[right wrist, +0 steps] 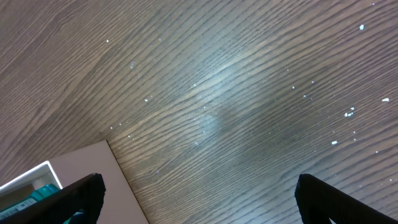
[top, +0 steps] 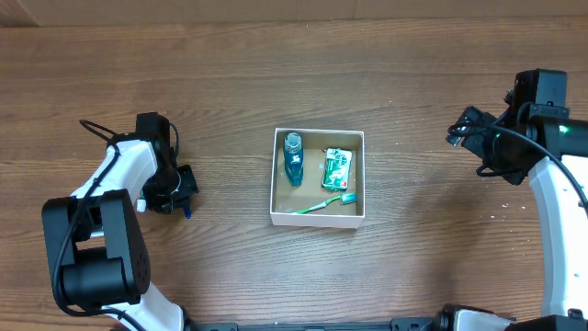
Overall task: Pack container
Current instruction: 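Grasp the blue razor with the left gripper, then drop the razor into the box next to the toothbrush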
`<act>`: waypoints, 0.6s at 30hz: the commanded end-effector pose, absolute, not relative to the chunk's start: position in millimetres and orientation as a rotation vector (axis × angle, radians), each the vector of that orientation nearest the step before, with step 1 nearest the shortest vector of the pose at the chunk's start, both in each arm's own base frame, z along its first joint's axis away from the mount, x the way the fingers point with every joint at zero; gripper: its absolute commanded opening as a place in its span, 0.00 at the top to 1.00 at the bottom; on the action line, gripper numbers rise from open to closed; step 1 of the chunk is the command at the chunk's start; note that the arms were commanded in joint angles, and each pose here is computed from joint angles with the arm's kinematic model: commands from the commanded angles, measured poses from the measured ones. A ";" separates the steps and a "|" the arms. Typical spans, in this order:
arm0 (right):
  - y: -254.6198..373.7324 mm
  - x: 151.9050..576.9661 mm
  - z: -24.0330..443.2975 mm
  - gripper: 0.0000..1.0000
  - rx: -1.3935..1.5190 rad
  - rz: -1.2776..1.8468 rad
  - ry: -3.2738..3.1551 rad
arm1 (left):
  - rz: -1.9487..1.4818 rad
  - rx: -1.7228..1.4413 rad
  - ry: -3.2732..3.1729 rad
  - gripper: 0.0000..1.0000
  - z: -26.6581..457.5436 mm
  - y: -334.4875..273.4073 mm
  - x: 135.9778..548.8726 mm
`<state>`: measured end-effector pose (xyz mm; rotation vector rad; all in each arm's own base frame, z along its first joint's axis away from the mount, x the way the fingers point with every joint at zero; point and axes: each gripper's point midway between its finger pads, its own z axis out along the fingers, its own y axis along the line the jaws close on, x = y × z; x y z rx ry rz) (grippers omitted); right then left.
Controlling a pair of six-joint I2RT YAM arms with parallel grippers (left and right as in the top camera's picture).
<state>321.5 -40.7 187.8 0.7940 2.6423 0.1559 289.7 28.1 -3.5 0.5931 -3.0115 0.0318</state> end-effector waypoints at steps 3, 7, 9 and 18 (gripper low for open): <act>-40.8 321.7 189.6 0.00 0.790 0.159 2.636 | 0.063 0.571 -2.986 0.96 -1.8 23.5 288.4; -40.9 322.1 189.7 0.00 0.789 0.159 2.635 | 0.091 0.466 -3.234 0.96 94.8 1.4 323.4; -41.1 322.0 189.7 0.00 0.789 0.158 2.635 | 0.152 0.220 -3.443 0.96 155.5 -36.9 331.8; -41.1 323.6 189.9 0.00 0.788 0.160 2.630 | 0.187 -1.499 -3.361 0.96 208.1 -224.1 272.1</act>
